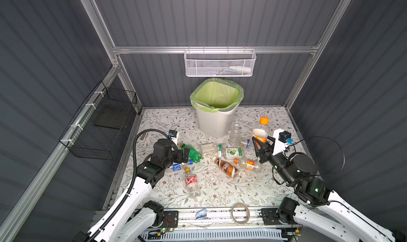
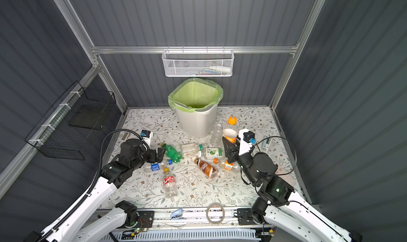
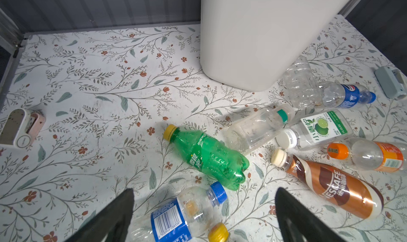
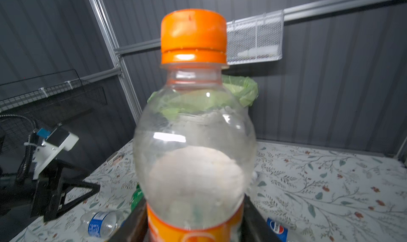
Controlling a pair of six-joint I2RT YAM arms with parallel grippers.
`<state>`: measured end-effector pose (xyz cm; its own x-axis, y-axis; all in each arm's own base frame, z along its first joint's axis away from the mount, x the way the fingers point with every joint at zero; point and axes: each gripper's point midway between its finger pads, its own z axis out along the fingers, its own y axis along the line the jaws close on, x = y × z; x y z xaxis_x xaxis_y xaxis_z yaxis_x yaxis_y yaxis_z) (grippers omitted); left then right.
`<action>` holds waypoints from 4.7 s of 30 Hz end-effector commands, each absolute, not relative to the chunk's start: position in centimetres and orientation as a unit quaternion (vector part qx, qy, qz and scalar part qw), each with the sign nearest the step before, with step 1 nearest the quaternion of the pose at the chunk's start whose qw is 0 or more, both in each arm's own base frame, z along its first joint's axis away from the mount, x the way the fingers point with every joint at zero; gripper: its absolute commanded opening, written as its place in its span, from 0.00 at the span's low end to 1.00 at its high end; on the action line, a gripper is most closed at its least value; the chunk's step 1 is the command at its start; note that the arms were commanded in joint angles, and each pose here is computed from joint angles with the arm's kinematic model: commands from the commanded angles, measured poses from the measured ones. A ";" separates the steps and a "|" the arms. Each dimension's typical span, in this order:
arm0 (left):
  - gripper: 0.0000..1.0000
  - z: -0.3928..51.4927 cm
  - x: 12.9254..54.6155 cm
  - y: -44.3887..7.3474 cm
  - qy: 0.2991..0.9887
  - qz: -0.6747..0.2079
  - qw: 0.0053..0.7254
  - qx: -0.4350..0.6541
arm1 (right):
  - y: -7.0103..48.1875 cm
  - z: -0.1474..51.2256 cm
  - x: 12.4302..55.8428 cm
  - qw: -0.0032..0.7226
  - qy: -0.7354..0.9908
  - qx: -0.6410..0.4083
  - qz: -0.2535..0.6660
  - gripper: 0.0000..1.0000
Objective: Throw the plastic bottles in the bin
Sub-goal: 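Grasp the orange-capped bottle with the right gripper and lift toward the bin, then carry the orange bottle over the bin and release while left gripper lowers to bottles, then grasp the blue-capped clear bottle with the left gripper while the right arm withdraws, then lift the blue-capped bottle over the bin with the left gripper and release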
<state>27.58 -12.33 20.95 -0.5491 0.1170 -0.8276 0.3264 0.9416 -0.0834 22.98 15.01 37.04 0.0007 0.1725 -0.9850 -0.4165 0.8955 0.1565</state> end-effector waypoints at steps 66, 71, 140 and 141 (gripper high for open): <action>0.96 7.3 25.6 -7.2 0.851 0.139 0.096 0.497 | 11.4 30.4 35.8 0.505 0.787 0.028 0.353 0.99; 0.91 6.4 26.6 -6.9 0.849 0.160 0.089 0.496 | 11.0 29.6 35.8 0.501 0.795 0.032 0.340 0.99; 0.56 27.9 27.0 -14.0 0.719 -0.094 0.634 0.271 | 12.0 17.6 30.2 0.348 0.906 0.057 0.234 0.91; 0.56 28.7 27.1 -14.3 0.710 -0.109 0.645 0.262 | 12.2 17.5 30.0 0.346 0.906 0.057 0.235 0.91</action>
<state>26.91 -13.06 25.61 -0.1250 0.3802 -0.9164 0.4964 0.8237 0.2740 30.70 12.46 18.06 -0.7461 0.2590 -0.6135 -0.0933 0.8716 0.4813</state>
